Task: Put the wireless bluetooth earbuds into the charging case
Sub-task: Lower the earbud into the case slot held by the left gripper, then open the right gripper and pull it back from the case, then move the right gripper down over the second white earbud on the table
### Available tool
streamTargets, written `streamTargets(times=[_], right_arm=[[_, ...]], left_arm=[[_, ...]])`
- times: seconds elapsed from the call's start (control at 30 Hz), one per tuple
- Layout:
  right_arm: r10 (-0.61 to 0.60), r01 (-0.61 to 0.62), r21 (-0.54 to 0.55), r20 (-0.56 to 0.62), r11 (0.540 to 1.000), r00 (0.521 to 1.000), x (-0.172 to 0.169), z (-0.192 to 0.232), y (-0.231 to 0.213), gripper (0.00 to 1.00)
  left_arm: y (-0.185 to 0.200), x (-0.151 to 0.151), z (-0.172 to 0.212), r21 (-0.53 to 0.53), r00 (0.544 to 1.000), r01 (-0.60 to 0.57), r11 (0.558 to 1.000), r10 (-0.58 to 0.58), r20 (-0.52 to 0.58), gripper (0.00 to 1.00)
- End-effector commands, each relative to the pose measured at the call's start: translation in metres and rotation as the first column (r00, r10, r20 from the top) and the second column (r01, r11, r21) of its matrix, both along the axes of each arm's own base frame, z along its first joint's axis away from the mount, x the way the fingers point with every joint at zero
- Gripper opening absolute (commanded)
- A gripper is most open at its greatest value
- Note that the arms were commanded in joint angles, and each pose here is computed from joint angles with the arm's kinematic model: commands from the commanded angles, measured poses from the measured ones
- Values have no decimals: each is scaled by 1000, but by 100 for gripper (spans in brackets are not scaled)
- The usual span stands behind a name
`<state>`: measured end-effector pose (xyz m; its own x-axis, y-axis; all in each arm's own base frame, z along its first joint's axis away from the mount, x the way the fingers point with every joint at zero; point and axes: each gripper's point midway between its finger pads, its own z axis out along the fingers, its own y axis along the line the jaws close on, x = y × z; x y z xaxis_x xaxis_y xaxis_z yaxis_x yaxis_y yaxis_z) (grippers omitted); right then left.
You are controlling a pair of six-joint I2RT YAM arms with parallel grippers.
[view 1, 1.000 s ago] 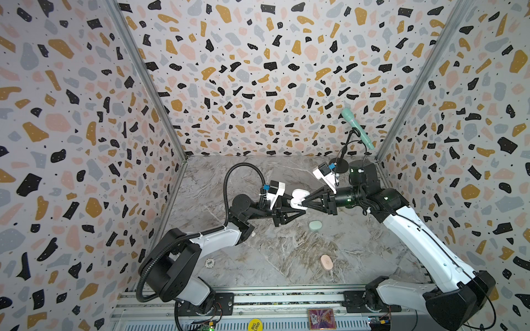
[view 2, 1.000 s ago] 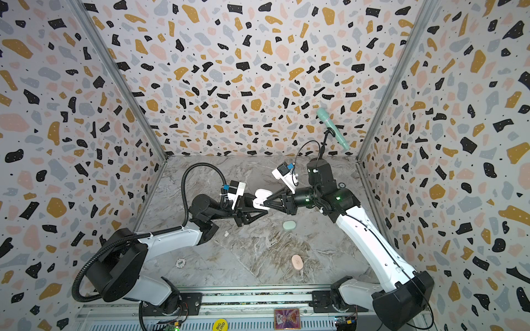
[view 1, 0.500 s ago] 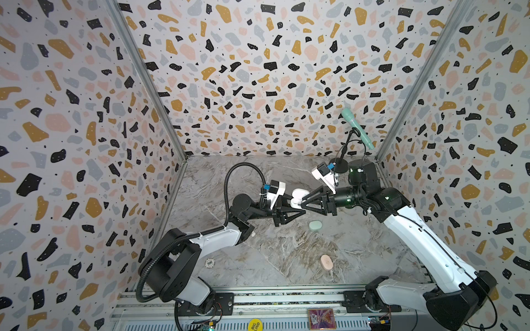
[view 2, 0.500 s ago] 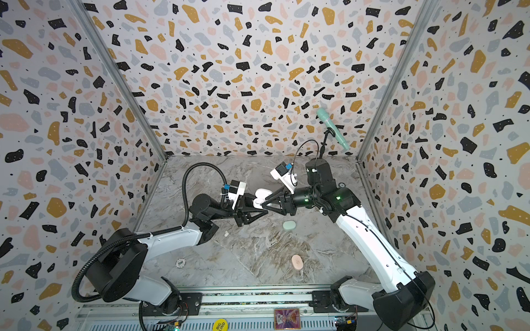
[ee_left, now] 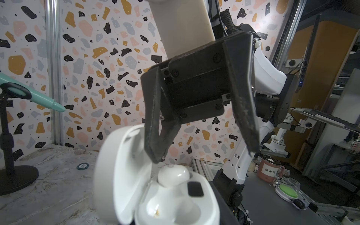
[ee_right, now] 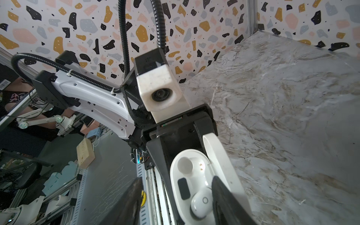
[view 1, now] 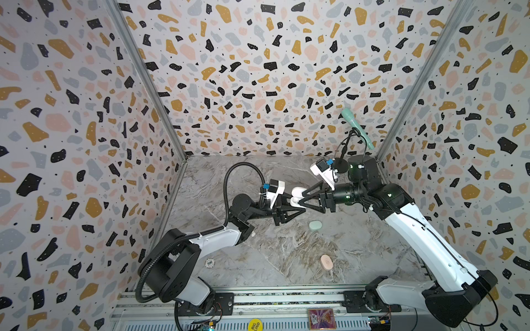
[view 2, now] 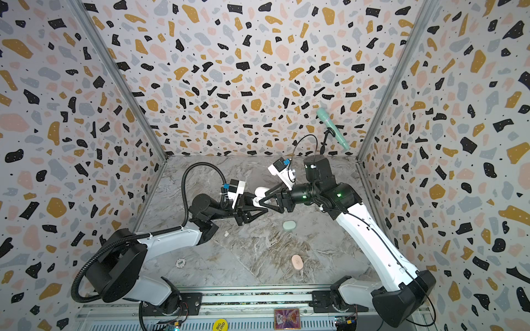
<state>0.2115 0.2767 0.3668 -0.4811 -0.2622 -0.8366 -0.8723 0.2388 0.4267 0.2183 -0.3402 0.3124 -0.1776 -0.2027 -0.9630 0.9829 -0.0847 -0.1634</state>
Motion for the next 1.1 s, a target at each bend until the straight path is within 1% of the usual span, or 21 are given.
streamTargets(times=[0.0,0.2,0.3,0.4,0.47,0.6,0.73,0.83,0.87,0.93,0.97,1.0,1.07], right_arm=[[-9,9,6,55,1000,998,-6,21,-1,62],[27,-27,-4,54,1000,998,-36,27,4,67],[34,-33,-15,37,999,999,-50,17,8,69],[35,-35,-24,-2,999,999,-60,-6,13,70],[30,-31,-46,-31,998,999,-65,-29,19,70],[9,-15,-96,-65,995,998,-70,-77,38,70],[-70,57,-154,-80,987,994,-57,-126,60,70],[-170,151,-201,-83,968,982,-39,-160,76,70],[-171,149,-210,-90,966,981,-36,-171,85,70],[-213,183,-267,-85,946,973,-28,-190,99,70],[-213,182,-290,-78,940,974,-27,-199,108,70],[-247,214,-326,-63,921,967,-22,-210,114,70],[-259,227,-355,-46,907,965,-17,-226,127,70]], left_arm=[[5,-4,21,-48,994,-5,999,10,108,33],[30,25,13,-44,989,-123,991,126,80,32],[47,38,11,-46,976,-198,979,202,88,32],[58,50,1,-8,954,-279,960,278,110,32],[63,56,-2,11,940,-321,947,317,125,32],[81,66,-2,5,913,-389,921,385,136,32],[95,79,1,6,890,-437,899,432,144,32],[104,89,0,27,877,-466,885,457,152,32],[108,93,1,33,870,-477,878,467,157,32],[114,99,4,32,860,-495,868,484,163,32],[117,102,5,34,856,-500,865,489,166,32],[120,105,5,40,854,-506,862,494,167,32],[124,109,6,44,844,-520,853,506,176,32]])
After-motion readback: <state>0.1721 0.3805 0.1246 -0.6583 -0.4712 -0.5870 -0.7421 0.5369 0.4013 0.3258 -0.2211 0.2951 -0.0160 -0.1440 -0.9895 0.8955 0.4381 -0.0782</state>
